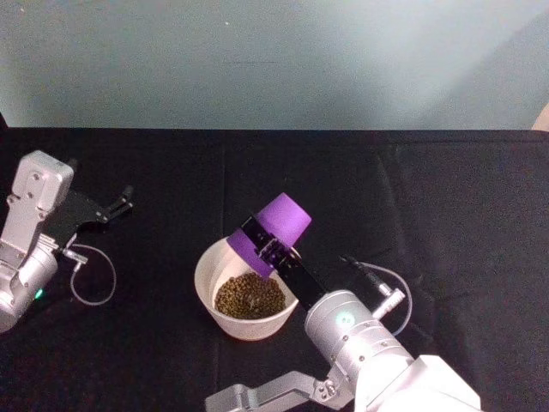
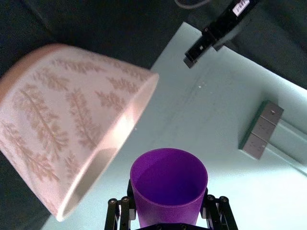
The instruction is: Pick up the cup and pour the mung beans from the cup into the bowl.
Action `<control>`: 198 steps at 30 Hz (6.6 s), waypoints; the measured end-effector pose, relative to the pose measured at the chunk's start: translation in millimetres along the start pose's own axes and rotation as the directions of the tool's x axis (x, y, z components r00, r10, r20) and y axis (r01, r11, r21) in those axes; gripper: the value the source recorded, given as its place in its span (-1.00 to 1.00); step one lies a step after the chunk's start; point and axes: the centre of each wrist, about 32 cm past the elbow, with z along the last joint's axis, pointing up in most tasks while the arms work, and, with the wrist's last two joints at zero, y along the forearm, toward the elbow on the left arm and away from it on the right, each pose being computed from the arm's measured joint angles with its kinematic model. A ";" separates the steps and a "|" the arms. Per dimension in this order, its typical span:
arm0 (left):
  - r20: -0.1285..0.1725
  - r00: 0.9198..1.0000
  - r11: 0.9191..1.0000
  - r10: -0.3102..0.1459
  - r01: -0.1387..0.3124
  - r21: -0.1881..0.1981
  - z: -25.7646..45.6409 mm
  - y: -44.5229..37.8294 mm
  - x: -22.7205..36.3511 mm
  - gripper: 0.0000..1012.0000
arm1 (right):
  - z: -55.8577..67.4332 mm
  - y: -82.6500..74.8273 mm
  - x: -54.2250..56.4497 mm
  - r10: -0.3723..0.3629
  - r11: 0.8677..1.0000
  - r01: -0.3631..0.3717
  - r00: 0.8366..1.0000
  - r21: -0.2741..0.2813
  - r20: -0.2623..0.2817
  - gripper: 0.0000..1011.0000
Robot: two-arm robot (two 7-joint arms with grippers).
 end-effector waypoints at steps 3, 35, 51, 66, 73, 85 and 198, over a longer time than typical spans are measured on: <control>0.000 1.000 1.000 0.000 0.000 0.000 0.0 0.0 0.0 0.98 | -1.1 0.0 0.6 -0.007 1.000 0.007 1.000 -0.003 0.024 0.43; 0.000 1.000 1.000 0.000 0.000 0.000 0.0 0.0 0.0 0.98 | -30.7 -12.0 -5.8 -0.042 0.998 0.058 0.946 0.040 -0.321 0.43; 0.000 1.000 1.000 0.000 0.000 0.000 0.0 0.0 0.0 0.98 | -68.5 -17.4 -41.7 -0.064 0.996 0.082 0.533 -0.024 -0.843 0.43; 0.000 1.000 1.000 0.000 0.000 0.000 0.0 0.0 0.0 0.98 | -89.1 -11.0 -83.2 0.018 0.996 0.082 0.089 0.025 -0.996 0.43; 0.000 1.000 1.000 0.000 0.000 0.000 0.0 0.0 0.0 0.98 | -92.0 -9.9 -107.5 0.040 0.995 0.101 -0.142 0.026 -0.989 0.43; 0.000 1.000 1.000 0.000 0.000 0.000 0.0 0.0 0.0 0.98 | -87.1 4.8 -145.8 0.098 0.988 0.151 -0.433 0.035 -0.896 0.43; 0.000 1.000 1.000 0.000 0.000 0.000 0.0 0.0 0.0 0.98 | -97.3 8.5 -169.1 -0.251 0.966 -0.076 -0.524 -0.249 -0.814 0.98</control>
